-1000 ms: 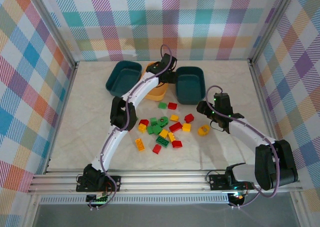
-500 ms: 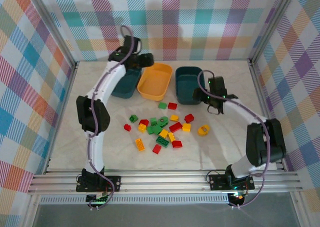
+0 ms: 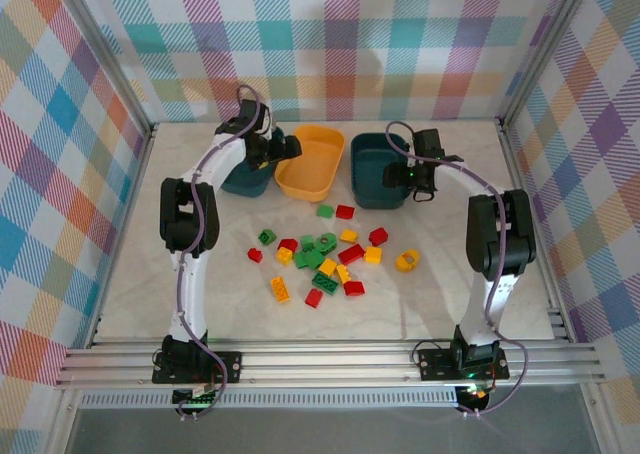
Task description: Sort the legos into containers by color
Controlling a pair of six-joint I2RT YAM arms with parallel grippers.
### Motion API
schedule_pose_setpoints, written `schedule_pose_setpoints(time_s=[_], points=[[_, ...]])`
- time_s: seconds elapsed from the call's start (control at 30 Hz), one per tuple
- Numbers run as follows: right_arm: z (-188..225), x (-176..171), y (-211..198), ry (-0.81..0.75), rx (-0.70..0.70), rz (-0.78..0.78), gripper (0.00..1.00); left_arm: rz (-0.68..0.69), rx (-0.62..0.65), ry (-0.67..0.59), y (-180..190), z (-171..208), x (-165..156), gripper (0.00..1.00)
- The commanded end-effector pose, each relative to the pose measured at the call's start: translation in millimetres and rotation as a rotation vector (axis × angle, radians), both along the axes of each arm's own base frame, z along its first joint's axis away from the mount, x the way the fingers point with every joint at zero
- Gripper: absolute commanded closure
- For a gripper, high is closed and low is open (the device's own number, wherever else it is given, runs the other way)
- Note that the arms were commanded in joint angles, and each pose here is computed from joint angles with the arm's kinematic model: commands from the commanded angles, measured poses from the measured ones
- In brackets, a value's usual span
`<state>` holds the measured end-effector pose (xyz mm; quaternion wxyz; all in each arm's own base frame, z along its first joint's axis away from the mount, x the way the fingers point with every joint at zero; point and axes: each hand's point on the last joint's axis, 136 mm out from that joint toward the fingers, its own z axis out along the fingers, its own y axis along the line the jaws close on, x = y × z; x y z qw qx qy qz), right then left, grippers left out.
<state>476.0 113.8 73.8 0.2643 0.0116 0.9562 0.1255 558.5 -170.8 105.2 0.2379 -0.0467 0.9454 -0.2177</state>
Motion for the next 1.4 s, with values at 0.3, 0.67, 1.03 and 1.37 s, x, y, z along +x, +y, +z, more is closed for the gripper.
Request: schedule_pose_setpoints(time_s=[0.3,0.67,1.03,1.37], points=[[19.6,11.9,51.9,-0.014,0.227,0.091,0.20,-0.055,-0.296,-0.041,-61.0,31.1,6.4,0.00],[33.3,11.7,17.3,-0.041,0.105,0.016,0.17,0.007,-0.340,-0.073,-76.8,41.1,-9.1,0.00],[82.2,-16.9,-10.1,-0.093,0.041,-0.092,0.08,0.111,-0.301,-0.124,-29.3,82.7,-10.5,0.00],[50.4,-138.2,-32.4,0.047,0.106,-0.325,0.11,0.148,-0.324,-0.271,-9.9,135.6,-108.6,0.00]])
